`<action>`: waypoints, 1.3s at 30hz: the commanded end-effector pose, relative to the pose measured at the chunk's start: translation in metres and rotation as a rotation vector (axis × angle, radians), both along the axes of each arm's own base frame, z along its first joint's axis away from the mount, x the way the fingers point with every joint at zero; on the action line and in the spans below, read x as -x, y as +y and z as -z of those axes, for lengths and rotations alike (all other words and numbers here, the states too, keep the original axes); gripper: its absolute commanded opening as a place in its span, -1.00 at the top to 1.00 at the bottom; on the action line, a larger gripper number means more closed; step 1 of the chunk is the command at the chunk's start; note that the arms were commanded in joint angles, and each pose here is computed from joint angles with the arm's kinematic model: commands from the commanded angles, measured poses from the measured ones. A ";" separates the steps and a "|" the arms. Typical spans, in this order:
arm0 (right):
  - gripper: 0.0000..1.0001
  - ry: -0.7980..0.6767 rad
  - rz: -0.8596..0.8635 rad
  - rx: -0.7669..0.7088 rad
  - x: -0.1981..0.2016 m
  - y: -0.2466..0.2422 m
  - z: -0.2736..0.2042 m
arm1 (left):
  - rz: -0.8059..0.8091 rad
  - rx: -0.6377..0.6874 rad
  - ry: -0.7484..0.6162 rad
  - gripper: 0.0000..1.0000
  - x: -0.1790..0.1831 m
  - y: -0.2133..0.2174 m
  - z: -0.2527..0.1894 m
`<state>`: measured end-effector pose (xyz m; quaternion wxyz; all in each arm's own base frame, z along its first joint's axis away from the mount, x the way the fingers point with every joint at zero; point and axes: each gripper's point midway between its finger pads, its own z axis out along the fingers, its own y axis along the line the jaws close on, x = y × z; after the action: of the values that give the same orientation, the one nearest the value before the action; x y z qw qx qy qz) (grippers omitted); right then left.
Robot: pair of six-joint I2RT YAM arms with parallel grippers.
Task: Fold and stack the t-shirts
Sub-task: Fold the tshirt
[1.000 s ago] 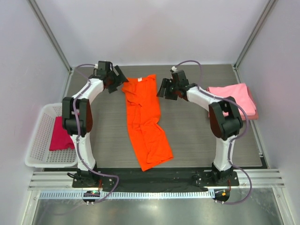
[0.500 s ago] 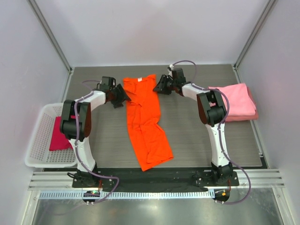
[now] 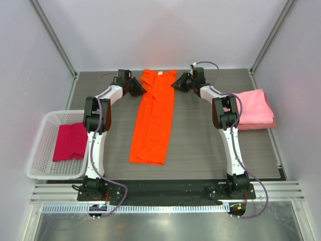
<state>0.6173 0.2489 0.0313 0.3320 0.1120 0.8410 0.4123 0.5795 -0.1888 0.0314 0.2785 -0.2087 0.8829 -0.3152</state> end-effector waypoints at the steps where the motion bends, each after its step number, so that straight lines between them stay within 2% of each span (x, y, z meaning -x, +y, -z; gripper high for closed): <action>1: 0.28 0.000 0.038 -0.029 -0.026 -0.019 -0.002 | 0.009 0.009 0.036 0.36 -0.005 -0.001 0.003; 3: 0.05 -0.045 0.026 -0.030 -0.033 -0.019 -0.020 | -0.020 -0.019 0.010 0.13 -0.002 0.006 -0.014; 4: -0.07 -0.066 0.018 -0.026 -0.032 -0.019 -0.031 | -0.026 -0.044 0.042 -0.09 0.015 0.013 0.000; 5: -0.08 -0.060 0.011 -0.021 -0.027 -0.019 -0.032 | -0.033 -0.053 -0.006 -0.16 0.018 0.015 -0.024; 7: -0.11 -0.050 -0.005 -0.011 -0.013 -0.018 -0.039 | -0.045 -0.106 0.008 -0.34 0.037 0.027 -0.018; 8: -0.13 -0.047 -0.003 -0.002 -0.008 -0.019 -0.042 | -0.044 -0.113 -0.019 -0.36 0.044 0.029 -0.036; 10: -0.16 -0.019 -0.015 0.016 0.016 -0.018 -0.046 | -0.041 -0.129 -0.013 -0.43 0.060 0.034 -0.040; 11: -0.16 -0.002 -0.011 0.026 0.025 -0.020 -0.043 | -0.032 -0.142 0.029 -0.44 0.081 0.037 -0.027; 12: -0.15 -0.007 -0.008 0.031 0.032 -0.021 -0.048 | -0.035 -0.142 -0.001 -0.44 0.088 0.040 -0.045; 13: -0.15 0.051 -0.011 0.047 0.054 -0.023 -0.028 | -0.038 -0.152 0.005 -0.45 0.100 0.042 -0.046; 14: -0.15 0.026 -0.019 0.047 0.063 -0.020 -0.047 | -0.033 -0.162 0.041 -0.45 0.120 0.045 -0.033; 16: -0.15 0.093 -0.018 0.075 0.095 -0.023 -0.025 | -0.032 -0.173 0.018 -0.43 0.141 0.047 -0.049; 17: -0.15 0.077 -0.020 0.074 0.106 -0.020 -0.042 | -0.032 -0.181 0.030 -0.43 0.152 0.049 -0.047; 18: -0.14 0.095 -0.013 0.081 0.117 -0.020 -0.038 | -0.032 -0.194 0.071 -0.42 0.175 0.053 -0.034; 19: -0.14 0.147 -0.018 0.095 0.141 -0.023 -0.022 | -0.035 -0.193 0.046 -0.38 0.184 0.055 -0.047; 21: -0.10 0.143 -0.022 0.118 0.168 -0.016 -0.035 | -0.035 -0.213 0.090 -0.35 0.216 0.061 -0.034; 22: -0.09 0.202 -0.025 0.146 0.195 -0.018 -0.016 | -0.039 -0.212 0.063 -0.34 0.225 0.063 -0.045; 24: -0.06 0.212 -0.041 0.148 0.227 -0.005 -0.029 | -0.010 -0.238 0.104 -0.34 0.255 0.068 -0.032; 25: -0.04 0.268 -0.051 0.165 0.256 -0.007 -0.012 | -0.012 -0.246 0.099 -0.34 0.266 0.070 -0.038; 27: -0.04 0.296 -0.039 0.155 0.285 0.001 -0.013 | -0.009 -0.262 0.105 -0.35 0.283 0.071 -0.035; 28: -0.04 0.302 -0.053 0.162 0.314 0.007 -0.012 | -0.013 -0.260 0.135 -0.35 0.297 0.073 -0.026; 31: -0.05 0.302 -0.081 0.127 0.363 0.028 -0.018 | -0.031 -0.234 0.116 -0.40 0.315 0.073 -0.029; 34: -0.05 0.307 -0.085 0.129 0.395 0.043 -0.019 | -0.050 -0.209 0.113 -0.47 0.332 0.076 -0.024; 39: -0.04 0.327 -0.108 0.134 0.426 0.064 -0.012 | -0.042 -0.174 0.116 -0.50 0.350 0.074 -0.019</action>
<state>0.1833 0.3015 0.0341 0.1472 0.0713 0.9269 0.3377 0.2307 -0.1113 0.0454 0.2438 -0.2167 0.9230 -0.2043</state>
